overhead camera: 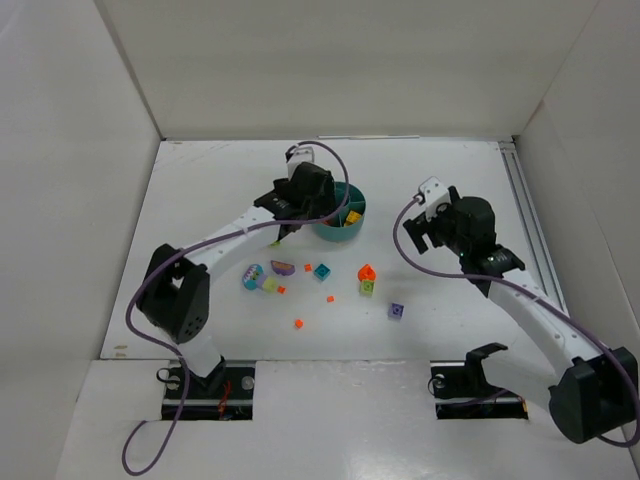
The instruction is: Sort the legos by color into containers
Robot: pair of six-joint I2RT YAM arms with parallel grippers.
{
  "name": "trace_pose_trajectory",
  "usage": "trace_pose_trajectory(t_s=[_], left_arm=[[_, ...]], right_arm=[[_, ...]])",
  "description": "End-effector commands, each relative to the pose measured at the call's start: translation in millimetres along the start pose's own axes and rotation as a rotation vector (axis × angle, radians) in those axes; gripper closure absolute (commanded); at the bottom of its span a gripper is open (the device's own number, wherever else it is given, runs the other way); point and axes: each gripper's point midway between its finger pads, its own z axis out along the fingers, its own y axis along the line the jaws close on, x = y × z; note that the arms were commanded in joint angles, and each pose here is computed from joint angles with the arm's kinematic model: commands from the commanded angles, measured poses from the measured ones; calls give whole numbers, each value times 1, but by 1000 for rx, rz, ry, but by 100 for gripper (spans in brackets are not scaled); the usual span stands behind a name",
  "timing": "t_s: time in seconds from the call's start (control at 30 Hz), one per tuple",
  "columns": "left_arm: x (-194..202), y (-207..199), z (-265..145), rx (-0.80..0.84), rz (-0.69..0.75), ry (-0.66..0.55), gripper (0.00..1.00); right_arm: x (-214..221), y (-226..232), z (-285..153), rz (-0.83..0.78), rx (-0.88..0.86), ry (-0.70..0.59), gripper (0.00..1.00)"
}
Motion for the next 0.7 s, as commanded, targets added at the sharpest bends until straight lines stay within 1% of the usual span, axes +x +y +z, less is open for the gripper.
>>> trace_pose_trajectory(t_s=[0.0, 0.03, 0.07, 0.1, 0.17, 0.2, 0.23, 0.3, 0.33, 0.4, 0.5, 0.6, 0.67], left_arm=[[-29, 9, -40, 43, -66, -95, 16], [-28, 13, -45, 38, -87, -102, 0], [-31, 16, -57, 52, -107, -120, 0], [-18, 28, -56, 26, -113, -95, 0], [-4, 39, -62, 8, -131, -68, 0], [5, 45, -66, 3, -157, -61, 0], [14, 50, -69, -1, -160, -40, 0], [20, 58, -78, 0, -180, -40, 0], [36, 65, -78, -8, -181, -13, 0], [45, 72, -82, -12, -196, -8, 0], [56, 80, -90, 4, -209, -10, 0], [56, 79, -96, 28, -217, -20, 0], [59, 82, -96, 20, -203, -10, 0]], right_arm=[[-29, 26, -4, -112, -87, -109, 7], [-32, 35, -4, -133, -112, -120, 7], [-40, 57, -5, -157, -168, -143, 7], [-38, 67, -3, -170, -185, -132, 7], [-31, 83, 2, -178, -200, -92, 7], [-34, 98, 3, -159, -225, -87, 7], [-23, 106, 10, -141, -227, -40, 8], [-9, 109, 16, -96, -186, 28, 10], [-2, 112, 22, -30, -172, 66, 10], [8, 114, 27, 14, -149, 107, 10], [20, 131, 38, 16, -167, 144, 10], [13, 145, 50, 1, -191, 141, 10], [17, 152, 57, -8, -203, 154, 10]])
